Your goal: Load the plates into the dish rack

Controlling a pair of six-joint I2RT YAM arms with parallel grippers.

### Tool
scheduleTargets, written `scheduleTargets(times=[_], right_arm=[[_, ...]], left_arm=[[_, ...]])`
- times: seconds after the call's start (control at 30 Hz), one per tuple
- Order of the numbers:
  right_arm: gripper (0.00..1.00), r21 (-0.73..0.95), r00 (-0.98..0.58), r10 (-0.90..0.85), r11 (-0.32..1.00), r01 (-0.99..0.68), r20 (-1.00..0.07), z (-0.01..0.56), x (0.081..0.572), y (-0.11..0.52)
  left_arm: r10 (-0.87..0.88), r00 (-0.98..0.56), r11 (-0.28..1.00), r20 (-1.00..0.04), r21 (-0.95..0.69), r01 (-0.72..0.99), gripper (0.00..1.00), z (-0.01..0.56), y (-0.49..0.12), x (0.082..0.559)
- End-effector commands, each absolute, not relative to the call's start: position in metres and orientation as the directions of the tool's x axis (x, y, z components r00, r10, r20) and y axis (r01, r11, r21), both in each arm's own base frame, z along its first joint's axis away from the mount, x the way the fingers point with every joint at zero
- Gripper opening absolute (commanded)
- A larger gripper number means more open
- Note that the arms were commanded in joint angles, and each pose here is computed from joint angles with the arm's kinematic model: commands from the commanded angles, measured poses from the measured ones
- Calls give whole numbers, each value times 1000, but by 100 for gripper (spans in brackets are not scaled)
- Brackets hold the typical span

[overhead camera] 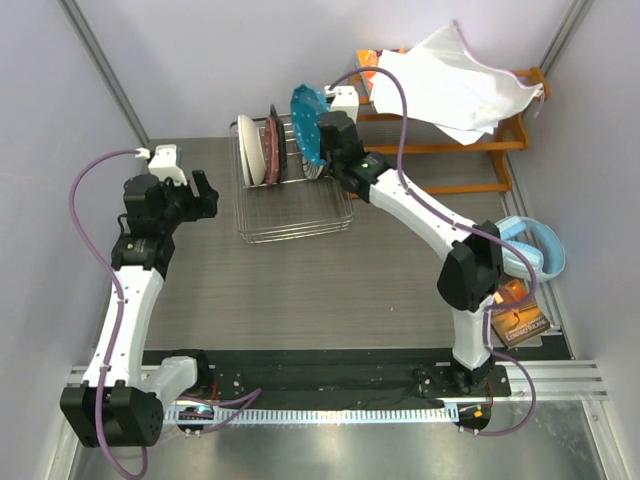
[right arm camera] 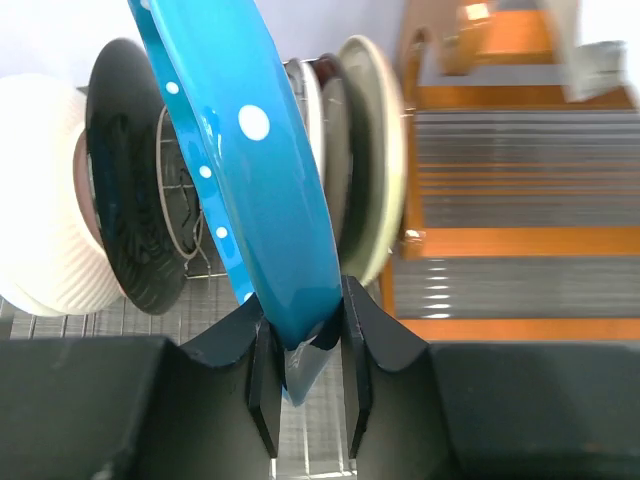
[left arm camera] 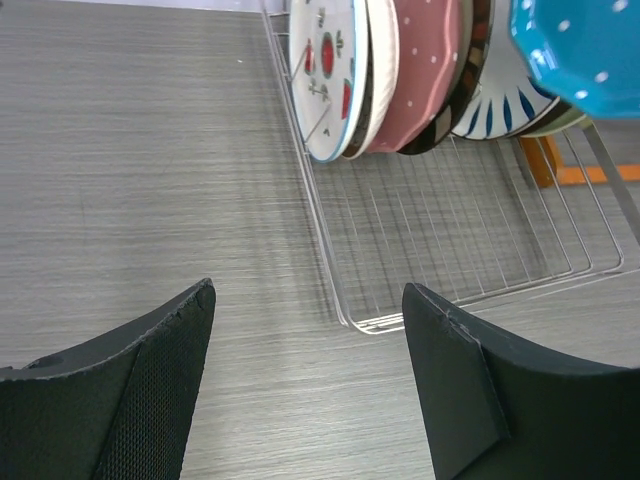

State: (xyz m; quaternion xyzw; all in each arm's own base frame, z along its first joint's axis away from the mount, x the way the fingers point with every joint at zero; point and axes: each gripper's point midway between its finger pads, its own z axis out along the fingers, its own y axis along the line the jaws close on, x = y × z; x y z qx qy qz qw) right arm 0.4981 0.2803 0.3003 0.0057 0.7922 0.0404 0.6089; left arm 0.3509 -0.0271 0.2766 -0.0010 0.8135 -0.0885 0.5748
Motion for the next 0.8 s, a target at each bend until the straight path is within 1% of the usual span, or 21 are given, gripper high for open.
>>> scheduleTargets(times=[0.0, 0.07, 0.1, 0.17, 0.33, 0.53, 0.6, 0.63, 0.77], right_arm=[[1, 300, 71, 296, 953, 43, -953, 417, 517, 267], [1, 299, 83, 294, 952, 61, -952, 418, 522, 268], [1, 284, 72, 278, 956, 80, -958, 406, 529, 269], [1, 283, 76, 277, 955, 87, -958, 405, 533, 272], [1, 260, 39, 258, 961, 90, -965, 375, 551, 288], [1, 258, 29, 257, 960, 105, -966, 352, 569, 300], [1, 249, 17, 249, 959, 135, -968, 344, 573, 299], [1, 263, 33, 261, 956, 134, -965, 352, 574, 302], [1, 224, 35, 221, 958, 180, -975, 331, 579, 307]], left_arm=[[-116, -247, 982, -962, -148, 114, 77, 298, -25, 346], [-136, -247, 980, -959, -167, 108, 77, 296, -26, 343], [-141, -251, 979, -958, -173, 110, 77, 294, -27, 341], [-149, -250, 977, -957, -182, 113, 77, 293, -28, 337], [-155, -260, 975, -953, -190, 114, 77, 289, -29, 335], [-150, -295, 977, -944, -187, 103, 77, 273, -28, 337], [-147, -303, 977, -941, -186, 105, 77, 267, -28, 336], [-146, -305, 976, -941, -187, 108, 77, 266, -29, 336], [-147, -304, 976, -941, -187, 108, 77, 265, -29, 338]])
